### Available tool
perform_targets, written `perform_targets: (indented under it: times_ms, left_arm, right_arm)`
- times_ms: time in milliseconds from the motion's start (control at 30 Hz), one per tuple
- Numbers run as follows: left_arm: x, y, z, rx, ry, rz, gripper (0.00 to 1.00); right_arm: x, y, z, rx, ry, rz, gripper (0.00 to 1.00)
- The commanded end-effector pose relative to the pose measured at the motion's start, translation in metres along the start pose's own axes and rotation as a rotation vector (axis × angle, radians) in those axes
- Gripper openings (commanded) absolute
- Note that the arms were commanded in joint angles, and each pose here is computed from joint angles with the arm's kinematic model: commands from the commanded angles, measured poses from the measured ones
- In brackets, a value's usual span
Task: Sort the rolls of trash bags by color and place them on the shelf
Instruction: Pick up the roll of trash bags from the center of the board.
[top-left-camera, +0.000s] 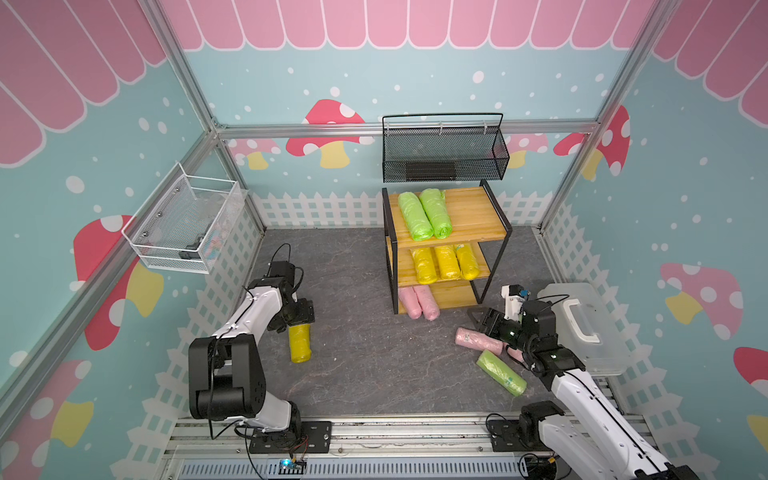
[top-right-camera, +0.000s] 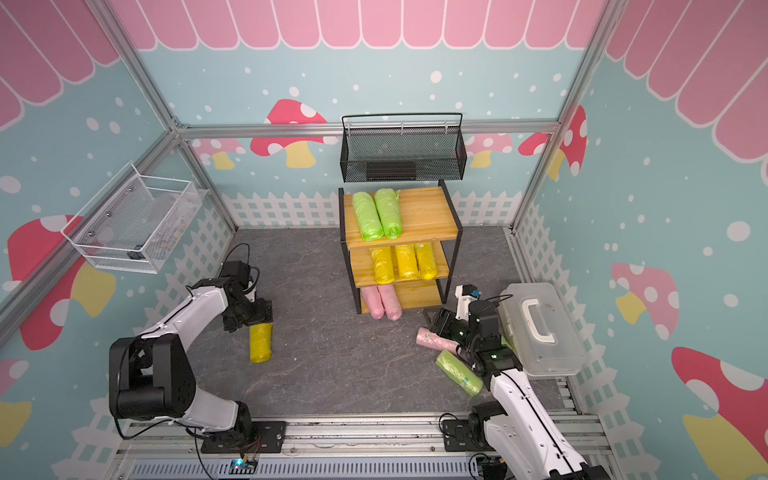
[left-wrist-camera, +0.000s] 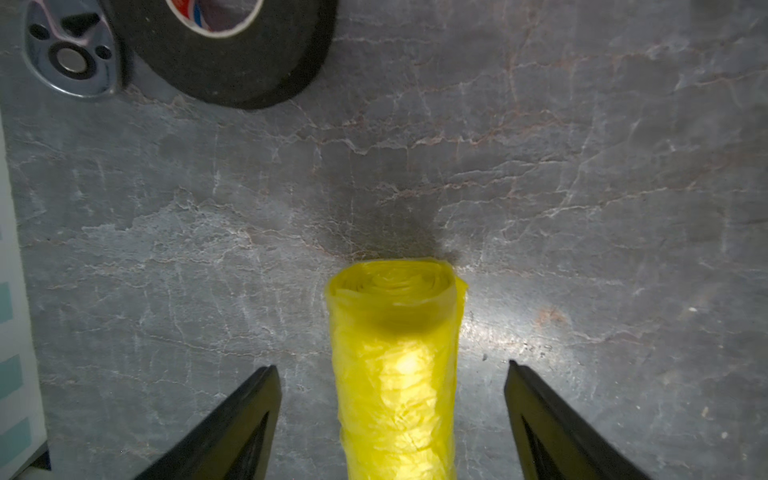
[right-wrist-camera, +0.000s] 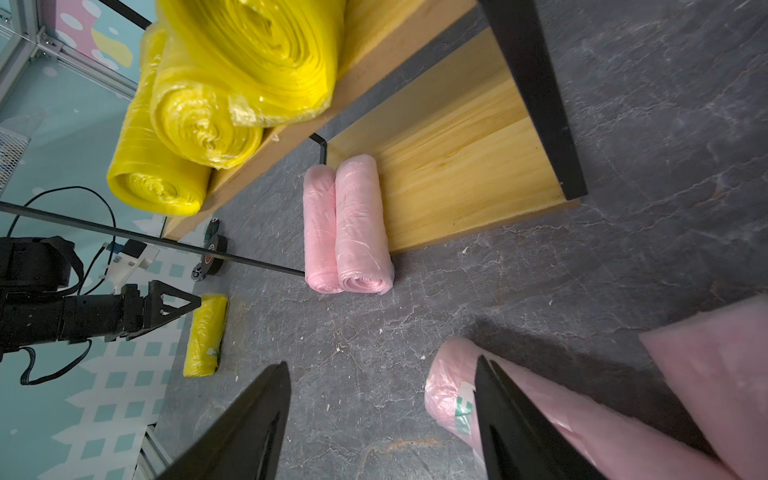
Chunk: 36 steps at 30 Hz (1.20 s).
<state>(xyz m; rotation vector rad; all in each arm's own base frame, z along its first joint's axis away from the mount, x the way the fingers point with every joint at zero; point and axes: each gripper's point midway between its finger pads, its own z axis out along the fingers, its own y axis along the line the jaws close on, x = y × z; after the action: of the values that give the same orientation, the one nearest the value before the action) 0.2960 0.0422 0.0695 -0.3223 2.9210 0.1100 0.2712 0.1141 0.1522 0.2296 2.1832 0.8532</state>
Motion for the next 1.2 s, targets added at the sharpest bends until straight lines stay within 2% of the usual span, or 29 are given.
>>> perform_targets:
  times_ms: [0, 267, 733, 933, 1000, 1067, 1167]
  left_arm:
    - [-0.011, 0.007, 0.0, -0.059, -0.026, 0.035, 0.87]
    - [-0.012, 0.006, 0.011, -0.141, -0.009, 0.119, 0.86]
    - [-0.004, -0.009, 0.046, -0.084, 0.054, 0.123, 0.84]
    - [0.0, -0.013, 0.062, -0.074, 0.117, 0.106, 0.73]
    - [-0.001, -0.014, 0.063, -0.071, 0.12, 0.096, 0.65]
    - [-0.001, -0.014, 0.064, -0.075, 0.119, 0.079, 0.48]
    - [0.0, -0.013, 0.064, -0.078, 0.123, 0.055, 0.34]
  right_arm:
    - [0.006, -0.008, 0.001, 0.024, 0.011, -0.008, 0.73]
    - [0.011, -0.013, 0.002, 0.04, 0.022, -0.002, 0.73]
    - [0.013, -0.014, 0.003, 0.05, 0.043, -0.002, 0.73]
    - [0.015, -0.015, 0.002, 0.057, 0.052, 0.006, 0.73]
    - [0.015, -0.016, 0.002, 0.059, 0.051, 0.008, 0.73]
    - [0.015, -0.015, 0.001, 0.059, 0.051, 0.009, 0.72]
    - [0.015, -0.016, 0.001, 0.062, 0.055, 0.014, 0.72]
